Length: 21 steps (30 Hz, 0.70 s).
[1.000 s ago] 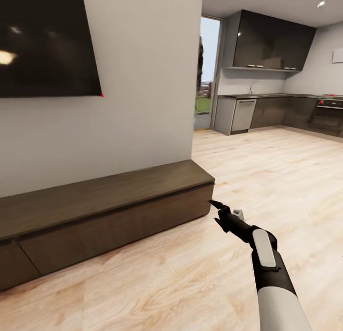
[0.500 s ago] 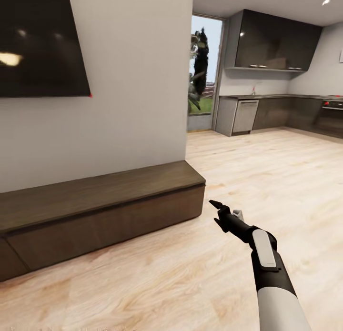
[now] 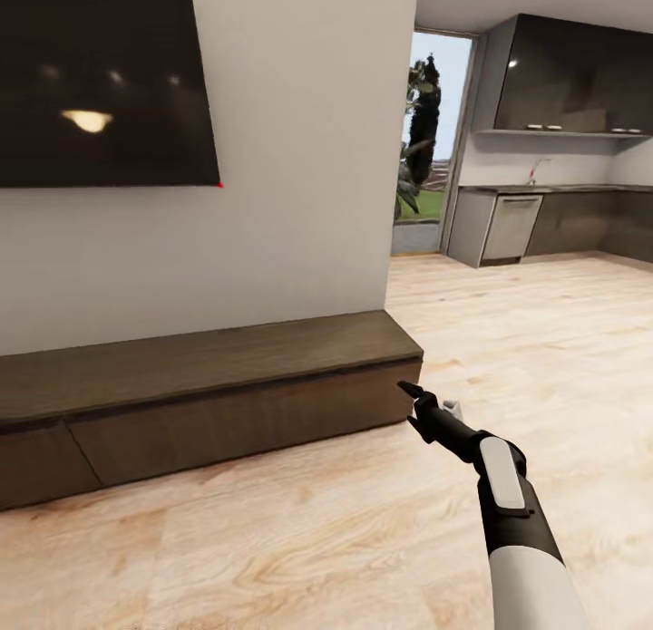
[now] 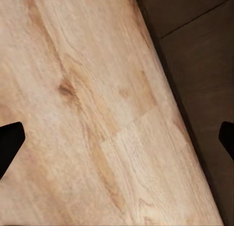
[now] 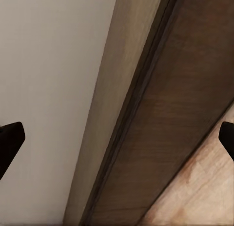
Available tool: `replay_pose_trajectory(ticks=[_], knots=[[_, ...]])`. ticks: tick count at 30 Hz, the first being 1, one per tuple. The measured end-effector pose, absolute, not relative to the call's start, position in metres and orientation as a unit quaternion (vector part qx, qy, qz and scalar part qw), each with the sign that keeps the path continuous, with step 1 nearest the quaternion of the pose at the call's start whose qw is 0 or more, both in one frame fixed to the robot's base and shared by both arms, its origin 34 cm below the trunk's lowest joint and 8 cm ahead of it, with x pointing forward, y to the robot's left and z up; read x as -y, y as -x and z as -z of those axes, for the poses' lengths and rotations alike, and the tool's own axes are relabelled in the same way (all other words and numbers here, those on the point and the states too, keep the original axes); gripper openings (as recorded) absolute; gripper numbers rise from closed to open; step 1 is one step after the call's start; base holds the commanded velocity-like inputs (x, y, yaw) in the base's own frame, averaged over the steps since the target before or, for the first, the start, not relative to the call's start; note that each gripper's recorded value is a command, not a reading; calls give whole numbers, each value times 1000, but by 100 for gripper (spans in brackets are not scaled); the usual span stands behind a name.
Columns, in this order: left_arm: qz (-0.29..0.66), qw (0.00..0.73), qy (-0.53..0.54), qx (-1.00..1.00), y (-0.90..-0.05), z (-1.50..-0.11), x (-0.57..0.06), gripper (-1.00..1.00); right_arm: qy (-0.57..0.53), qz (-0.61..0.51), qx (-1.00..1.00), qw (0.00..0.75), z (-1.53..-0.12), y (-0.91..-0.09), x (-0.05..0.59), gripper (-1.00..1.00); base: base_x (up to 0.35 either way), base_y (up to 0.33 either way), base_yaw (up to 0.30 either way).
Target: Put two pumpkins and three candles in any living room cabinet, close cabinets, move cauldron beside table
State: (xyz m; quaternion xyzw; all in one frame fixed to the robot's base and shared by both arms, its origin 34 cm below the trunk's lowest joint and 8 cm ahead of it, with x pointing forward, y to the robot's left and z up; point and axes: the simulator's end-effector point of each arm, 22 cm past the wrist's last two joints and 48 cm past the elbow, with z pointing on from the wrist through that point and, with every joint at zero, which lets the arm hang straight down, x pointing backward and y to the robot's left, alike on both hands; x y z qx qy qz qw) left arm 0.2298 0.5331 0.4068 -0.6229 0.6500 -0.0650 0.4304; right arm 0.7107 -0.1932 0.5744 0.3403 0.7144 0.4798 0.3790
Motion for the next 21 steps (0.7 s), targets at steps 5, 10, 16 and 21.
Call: replay_pose_trajectory(ticks=[5,10,16,21], knots=[[67,368,631,-679,-285,-379,-495,100,-373,-474,-699,384,-571,-712,218,100,0,0,239],[68,364,633,-680,-285,-377,-492,100,-391,-455,-707,375,-562,-710,225,100,35,-107,215],[68,362,635,-679,-284,-376,-490,100,-398,-459,-701,373,-565,-710,227,100,104,-255,211],[65,363,636,-678,-284,-375,-491,100,-400,-462,-698,373,-568,-710,227,100,73,-322,202]])
